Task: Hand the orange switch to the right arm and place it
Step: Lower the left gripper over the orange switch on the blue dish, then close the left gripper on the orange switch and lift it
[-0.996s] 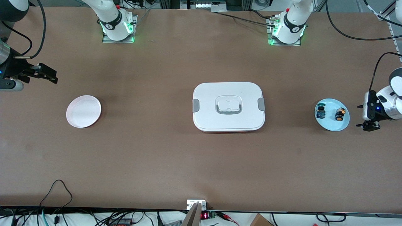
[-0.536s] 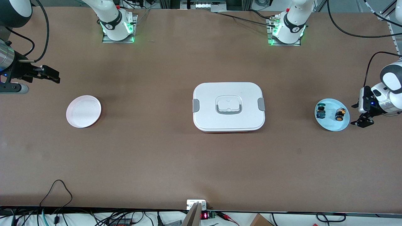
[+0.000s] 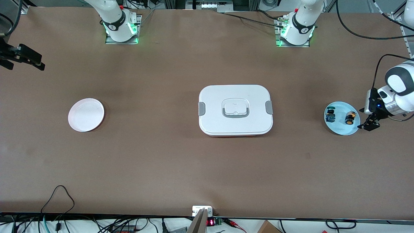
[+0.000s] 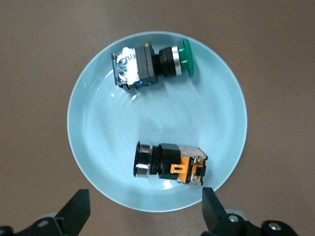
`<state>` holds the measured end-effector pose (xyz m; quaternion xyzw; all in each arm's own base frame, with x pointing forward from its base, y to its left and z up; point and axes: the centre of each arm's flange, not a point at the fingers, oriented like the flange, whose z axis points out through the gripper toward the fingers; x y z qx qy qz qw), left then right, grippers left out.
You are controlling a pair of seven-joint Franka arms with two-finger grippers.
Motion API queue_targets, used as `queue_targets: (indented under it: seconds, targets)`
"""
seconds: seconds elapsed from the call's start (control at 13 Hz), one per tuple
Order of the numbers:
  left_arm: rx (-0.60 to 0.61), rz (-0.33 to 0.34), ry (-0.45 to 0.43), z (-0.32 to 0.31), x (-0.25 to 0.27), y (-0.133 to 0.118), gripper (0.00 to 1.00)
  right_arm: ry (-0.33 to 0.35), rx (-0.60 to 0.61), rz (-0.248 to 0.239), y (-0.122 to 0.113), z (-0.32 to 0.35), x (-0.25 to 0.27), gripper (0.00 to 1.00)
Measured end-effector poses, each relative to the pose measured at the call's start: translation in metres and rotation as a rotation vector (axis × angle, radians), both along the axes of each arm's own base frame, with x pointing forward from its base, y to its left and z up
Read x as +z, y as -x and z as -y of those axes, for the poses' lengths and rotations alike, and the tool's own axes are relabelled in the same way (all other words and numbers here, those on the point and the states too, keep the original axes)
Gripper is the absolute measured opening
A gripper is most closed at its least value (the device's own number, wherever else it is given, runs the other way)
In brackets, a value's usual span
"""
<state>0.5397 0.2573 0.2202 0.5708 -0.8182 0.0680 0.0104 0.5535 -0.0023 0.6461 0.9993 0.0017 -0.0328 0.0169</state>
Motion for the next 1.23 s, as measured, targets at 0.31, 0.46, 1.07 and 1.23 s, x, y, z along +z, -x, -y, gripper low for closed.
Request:
queue_targets:
  seconds: [0.31,0.46,1.07,1.23]
  targets:
    - [0.001,0.038,0.024,0.006,-0.022,0.013,1.00,0.009,-0.017,-0.047,-0.014,0.006,-0.027,1.00]
    - [-0.001,0.040,0.025,0.007,-0.022,0.013,1.00,0.010,-0.053,-0.037,-0.013,0.028,-0.021,1.00]
    - [-0.034,0.032,0.032,0.004,-0.019,0.013,1.00,0.029,0.043,-0.058,-0.036,-0.026,-0.055,1.00]
    - [-0.030,0.023,0.037,0.000,-0.020,0.015,1.00,0.032,0.049,-0.061,-0.042,-0.030,-0.064,1.00]
